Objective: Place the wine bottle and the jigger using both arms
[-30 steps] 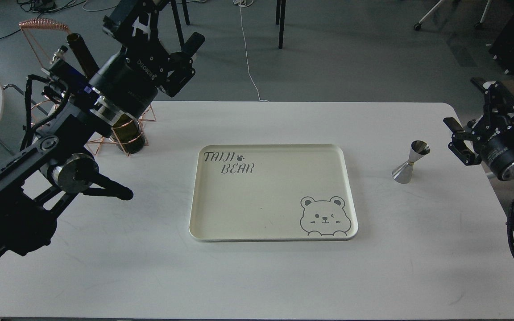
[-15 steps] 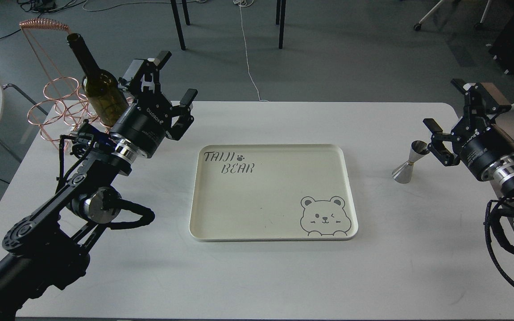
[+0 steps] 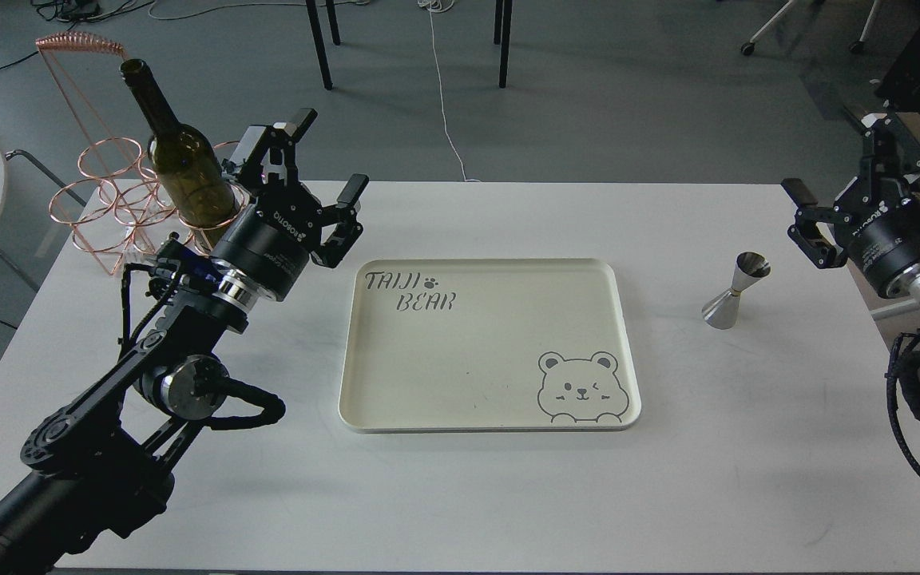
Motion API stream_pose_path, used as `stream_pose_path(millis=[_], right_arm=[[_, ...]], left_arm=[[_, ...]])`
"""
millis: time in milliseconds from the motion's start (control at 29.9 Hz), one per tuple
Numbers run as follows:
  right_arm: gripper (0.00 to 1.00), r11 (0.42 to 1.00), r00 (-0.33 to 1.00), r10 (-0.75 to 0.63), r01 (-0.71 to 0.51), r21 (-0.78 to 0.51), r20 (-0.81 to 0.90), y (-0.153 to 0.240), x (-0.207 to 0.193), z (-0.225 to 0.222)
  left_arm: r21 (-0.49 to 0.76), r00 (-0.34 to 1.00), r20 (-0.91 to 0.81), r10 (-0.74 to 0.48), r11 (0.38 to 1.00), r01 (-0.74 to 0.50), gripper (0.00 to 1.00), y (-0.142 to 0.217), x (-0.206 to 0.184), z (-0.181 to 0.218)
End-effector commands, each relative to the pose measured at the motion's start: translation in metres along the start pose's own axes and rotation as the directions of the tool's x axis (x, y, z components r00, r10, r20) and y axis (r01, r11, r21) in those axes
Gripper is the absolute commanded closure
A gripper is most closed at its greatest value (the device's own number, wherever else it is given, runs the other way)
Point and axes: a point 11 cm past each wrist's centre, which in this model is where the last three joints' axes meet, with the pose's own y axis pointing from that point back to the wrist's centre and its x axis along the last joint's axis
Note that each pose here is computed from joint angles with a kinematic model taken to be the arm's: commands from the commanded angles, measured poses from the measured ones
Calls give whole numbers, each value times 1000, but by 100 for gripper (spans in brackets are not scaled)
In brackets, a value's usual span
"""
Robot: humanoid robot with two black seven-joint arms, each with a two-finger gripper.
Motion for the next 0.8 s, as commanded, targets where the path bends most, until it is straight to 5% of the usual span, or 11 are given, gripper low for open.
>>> stream_pose_path(millis=[0,768], right_arm=[[1,1000,1000,2,-2,-4,-2,2,1,0],[1,1000,1000,-8,8,2,10,-2,-6,1]], left_arm=[[9,1000,-8,-3,1000,3,2,0,-3,-4],[1,999,34,23,1000,-24,2,1,14,18]])
